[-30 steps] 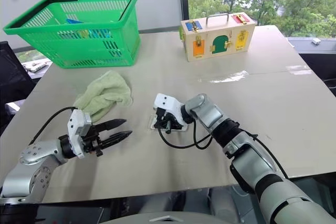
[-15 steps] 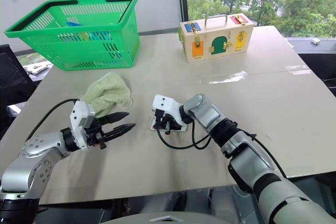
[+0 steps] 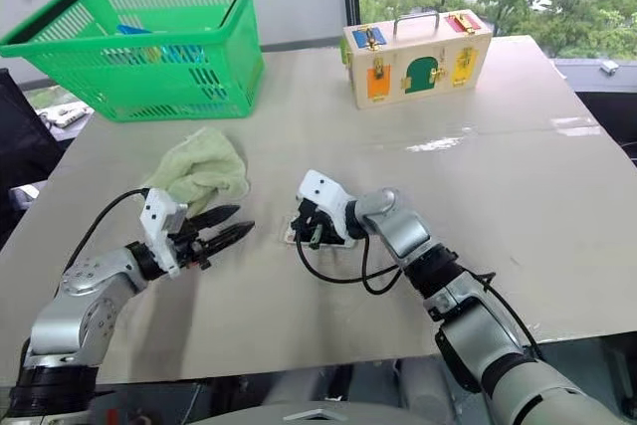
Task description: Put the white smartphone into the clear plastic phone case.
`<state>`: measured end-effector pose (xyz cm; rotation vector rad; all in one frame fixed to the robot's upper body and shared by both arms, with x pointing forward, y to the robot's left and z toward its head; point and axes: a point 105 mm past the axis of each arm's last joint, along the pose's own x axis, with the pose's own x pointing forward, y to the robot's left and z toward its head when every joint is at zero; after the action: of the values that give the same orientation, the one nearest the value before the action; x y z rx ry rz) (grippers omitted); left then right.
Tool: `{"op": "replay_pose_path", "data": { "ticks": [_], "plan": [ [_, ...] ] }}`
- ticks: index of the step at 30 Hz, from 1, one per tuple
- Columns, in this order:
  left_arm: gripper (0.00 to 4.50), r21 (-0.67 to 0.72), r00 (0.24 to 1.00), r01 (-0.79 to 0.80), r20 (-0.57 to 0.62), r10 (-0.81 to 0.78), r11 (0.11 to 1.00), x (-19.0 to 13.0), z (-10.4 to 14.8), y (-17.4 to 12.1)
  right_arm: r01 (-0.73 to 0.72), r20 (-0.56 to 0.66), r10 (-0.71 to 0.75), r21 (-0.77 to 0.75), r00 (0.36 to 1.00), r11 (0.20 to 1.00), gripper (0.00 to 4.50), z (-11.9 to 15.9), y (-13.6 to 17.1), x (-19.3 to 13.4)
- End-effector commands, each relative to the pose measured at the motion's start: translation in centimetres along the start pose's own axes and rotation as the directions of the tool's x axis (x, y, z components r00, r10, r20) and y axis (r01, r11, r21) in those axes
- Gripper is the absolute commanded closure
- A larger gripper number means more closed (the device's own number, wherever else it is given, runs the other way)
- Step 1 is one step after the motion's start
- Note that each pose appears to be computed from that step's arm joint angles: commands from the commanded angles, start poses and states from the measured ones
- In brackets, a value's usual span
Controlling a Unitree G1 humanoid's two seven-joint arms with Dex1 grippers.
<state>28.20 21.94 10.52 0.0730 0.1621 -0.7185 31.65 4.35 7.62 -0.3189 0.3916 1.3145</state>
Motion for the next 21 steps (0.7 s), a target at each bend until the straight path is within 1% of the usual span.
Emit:
{"op": "replay_pose_path", "data": {
  "ticks": [1,3,6,9,11,15,18,21],
  "plan": [
    [2.00,0.015,0.999,-0.016,0.039,0.016,1.000,-0.7,1.5,0.7,0.023,-0.092,-0.017,0.059,0.996,0.998,4.50,-2.6,-0.1,-0.6],
    [2.00,0.027,1.000,0.013,0.020,-0.013,1.000,-0.9,1.4,0.4,0.005,-0.048,-0.002,0.050,0.999,0.999,4.50,-1.4,0.1,-1.0],
    [2.00,0.026,0.999,0.048,0.011,-0.048,0.999,-1.0,1.6,-0.1,-0.051,0.057,0.048,0.046,0.997,0.998,4.50,1.3,0.7,-2.3],
    [2.00,0.031,0.998,0.068,0.003,-0.068,0.997,-0.9,1.9,-0.5,-0.099,0.125,0.093,0.038,0.988,0.994,4.50,3.4,1.3,-3.6],
    [2.00,0.035,0.997,0.079,0.001,-0.079,0.996,-0.7,2.1,-0.8,-0.124,0.145,0.118,0.034,0.982,0.992,4.50,4.3,1.7,-4.3],
    [2.00,0.041,0.992,0.130,0.003,-0.130,0.991,-0.3,2.9,-2.0,-0.159,0.117,0.156,0.015,0.981,0.987,4.50,4.5,2.2,-5.5],
    [2.00,0.046,0.987,0.158,-0.009,-0.158,0.986,0.2,3.3,-2.7,-0.192,0.043,0.192,0.009,0.981,0.981,4.50,3.4,2.8,-6.1],
    [2.00,0.048,0.987,0.162,-0.007,-0.162,0.986,0.7,3.8,-2.8,-0.205,-0.027,0.205,0.008,0.978,0.979,4.50,2.1,3.2,-6.1]
  ]
}}
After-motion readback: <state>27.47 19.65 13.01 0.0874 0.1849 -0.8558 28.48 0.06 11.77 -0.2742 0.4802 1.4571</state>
